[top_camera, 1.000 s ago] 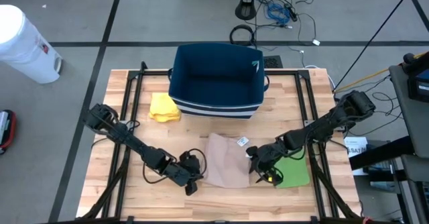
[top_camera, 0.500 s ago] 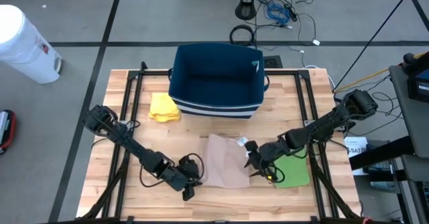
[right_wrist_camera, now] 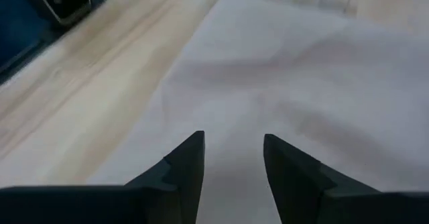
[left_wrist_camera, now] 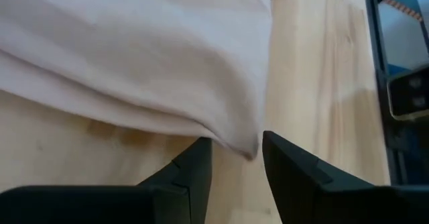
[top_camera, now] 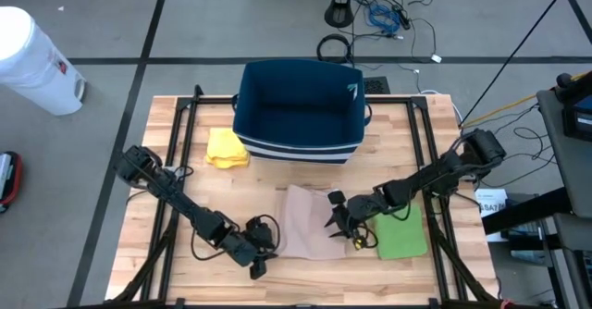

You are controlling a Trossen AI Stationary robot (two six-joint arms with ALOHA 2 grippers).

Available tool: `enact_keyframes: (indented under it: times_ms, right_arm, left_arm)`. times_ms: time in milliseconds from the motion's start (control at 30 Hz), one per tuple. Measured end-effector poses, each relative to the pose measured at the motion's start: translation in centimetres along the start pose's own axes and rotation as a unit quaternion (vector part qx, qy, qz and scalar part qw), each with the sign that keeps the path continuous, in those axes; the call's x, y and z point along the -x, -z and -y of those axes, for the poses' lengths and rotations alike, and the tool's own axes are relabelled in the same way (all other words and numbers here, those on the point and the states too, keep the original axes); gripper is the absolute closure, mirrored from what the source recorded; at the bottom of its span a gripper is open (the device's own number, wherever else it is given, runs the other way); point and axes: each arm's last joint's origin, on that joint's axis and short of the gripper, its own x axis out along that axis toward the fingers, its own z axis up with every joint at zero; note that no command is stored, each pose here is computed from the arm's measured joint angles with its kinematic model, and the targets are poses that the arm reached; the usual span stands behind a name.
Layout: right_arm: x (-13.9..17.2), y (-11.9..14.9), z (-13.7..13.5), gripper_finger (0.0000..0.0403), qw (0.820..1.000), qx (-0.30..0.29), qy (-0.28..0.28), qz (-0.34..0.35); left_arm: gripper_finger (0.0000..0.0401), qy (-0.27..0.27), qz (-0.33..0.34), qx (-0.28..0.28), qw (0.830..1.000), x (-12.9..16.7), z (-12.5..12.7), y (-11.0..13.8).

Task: Fold towel
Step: Fold the light pink towel

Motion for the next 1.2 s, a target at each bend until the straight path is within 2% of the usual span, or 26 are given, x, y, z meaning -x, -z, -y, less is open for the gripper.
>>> enact_keyframes:
  times_ms: [167, 333, 600, 800, 1033, 1200]
  right_arm:
    - [-1.4, 0.0, 0.2, 0.0272, 0.999, 0.013, 0.002, 0.041]
    - [-3.2, 0.8, 1.1, 0.0275, 0.999, 0.010, 0.013, 0.040]
    - [-5.7, -0.2, 1.6, 0.0275, 0.997, 0.041, 0.015, 0.058]
    - [-7.6, -0.5, 2.7, 0.0275, 0.997, 0.044, 0.021, 0.053]
    - [-10.7, -0.3, 3.5, 0.0275, 0.998, 0.038, -0.016, 0.038]
    - [-10.5, -1.1, 3.3, 0.0275, 0.999, 0.036, -0.028, -0.003]
  left_arm:
    - [0.0263, 0.004, -0.010, -0.006, 1.000, 0.1, 0.3, 0.4]
    - [0.0263, -0.004, -0.017, -0.010, 1.000, 0.1, 0.1, 0.6]
    - [0.0263, 0.008, -0.025, -0.024, 0.999, 0.2, 0.3, 0.7]
    - [0.0263, -0.003, -0.012, -0.033, 0.999, 0.2, 0.2, 0.5]
    - [0.0263, -0.019, 0.002, -0.053, 0.998, 0.0, -0.2, 0.1]
    - [0.0264, -0.020, 0.002, -0.054, 0.998, 0.0, -0.2, 0.1]
